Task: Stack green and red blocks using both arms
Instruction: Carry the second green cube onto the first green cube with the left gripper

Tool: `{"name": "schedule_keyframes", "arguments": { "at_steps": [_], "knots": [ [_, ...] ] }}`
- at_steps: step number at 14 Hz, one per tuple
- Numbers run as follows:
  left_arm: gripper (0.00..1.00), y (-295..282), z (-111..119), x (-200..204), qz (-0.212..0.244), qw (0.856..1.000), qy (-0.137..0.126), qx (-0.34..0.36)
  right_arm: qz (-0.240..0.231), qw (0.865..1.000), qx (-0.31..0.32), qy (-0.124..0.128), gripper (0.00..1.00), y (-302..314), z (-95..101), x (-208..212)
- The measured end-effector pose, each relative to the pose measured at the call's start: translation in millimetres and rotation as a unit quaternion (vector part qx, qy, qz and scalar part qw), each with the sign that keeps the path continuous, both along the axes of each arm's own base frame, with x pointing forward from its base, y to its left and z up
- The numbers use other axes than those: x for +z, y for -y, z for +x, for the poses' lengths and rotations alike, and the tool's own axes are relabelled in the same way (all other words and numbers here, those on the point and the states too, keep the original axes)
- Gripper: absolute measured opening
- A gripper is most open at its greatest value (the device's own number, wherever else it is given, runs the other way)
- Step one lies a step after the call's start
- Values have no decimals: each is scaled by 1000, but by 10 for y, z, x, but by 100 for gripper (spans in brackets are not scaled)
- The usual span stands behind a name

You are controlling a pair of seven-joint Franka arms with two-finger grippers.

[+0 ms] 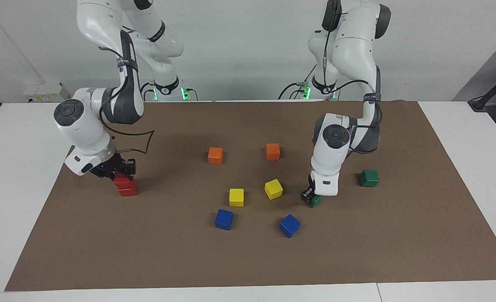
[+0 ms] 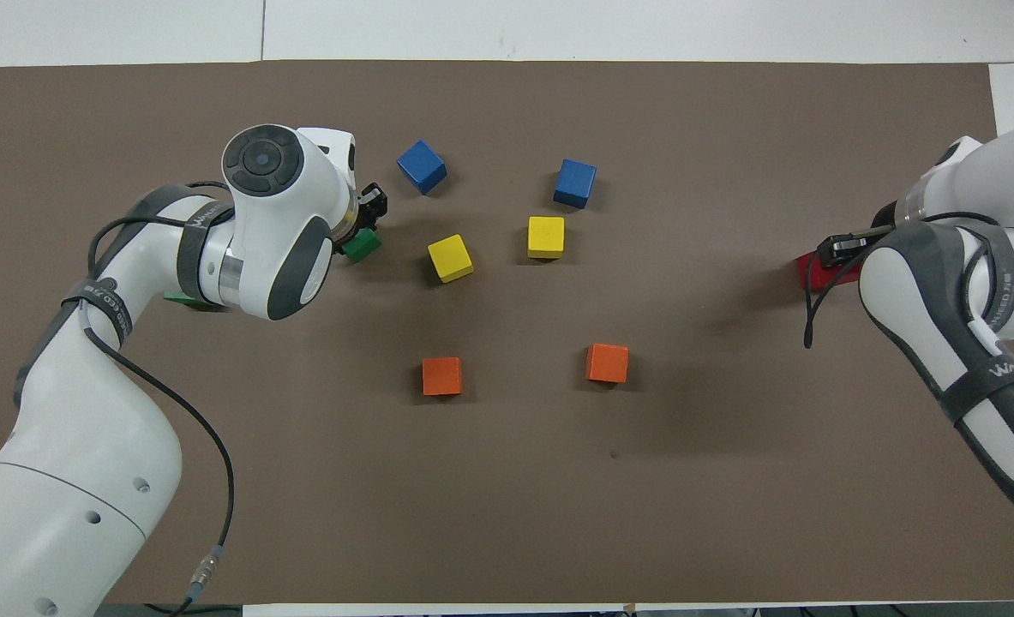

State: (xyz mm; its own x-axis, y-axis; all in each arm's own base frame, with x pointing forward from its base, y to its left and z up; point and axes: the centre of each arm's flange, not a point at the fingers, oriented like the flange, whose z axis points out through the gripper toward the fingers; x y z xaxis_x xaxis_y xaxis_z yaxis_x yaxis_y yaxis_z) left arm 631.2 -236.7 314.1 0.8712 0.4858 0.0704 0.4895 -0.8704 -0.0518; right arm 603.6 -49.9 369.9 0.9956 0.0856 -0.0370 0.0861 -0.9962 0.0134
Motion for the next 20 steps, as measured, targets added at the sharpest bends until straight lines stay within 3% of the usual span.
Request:
{"name": "schedule_keyframes", "arguments": {
  "at_steps": [4,8,15,20],
  "knots": [
    [55,-709,18,586,18,993,-45,-108,1,1000,-3,-1,54,23,-15,-5],
    [55,-1529,-77,1010,8,980,-68,-188,0,1000,-7,-1,54,75,-22,-6],
    [55,-2406,-64,911,-25,949,-77,-304,0,1000,-8,-1,54,81,-24,-9],
    [55,-2369,-139,635,-31,946,-74,-316,0,1000,-7,9,54,82,-6,4]
  ]
}}
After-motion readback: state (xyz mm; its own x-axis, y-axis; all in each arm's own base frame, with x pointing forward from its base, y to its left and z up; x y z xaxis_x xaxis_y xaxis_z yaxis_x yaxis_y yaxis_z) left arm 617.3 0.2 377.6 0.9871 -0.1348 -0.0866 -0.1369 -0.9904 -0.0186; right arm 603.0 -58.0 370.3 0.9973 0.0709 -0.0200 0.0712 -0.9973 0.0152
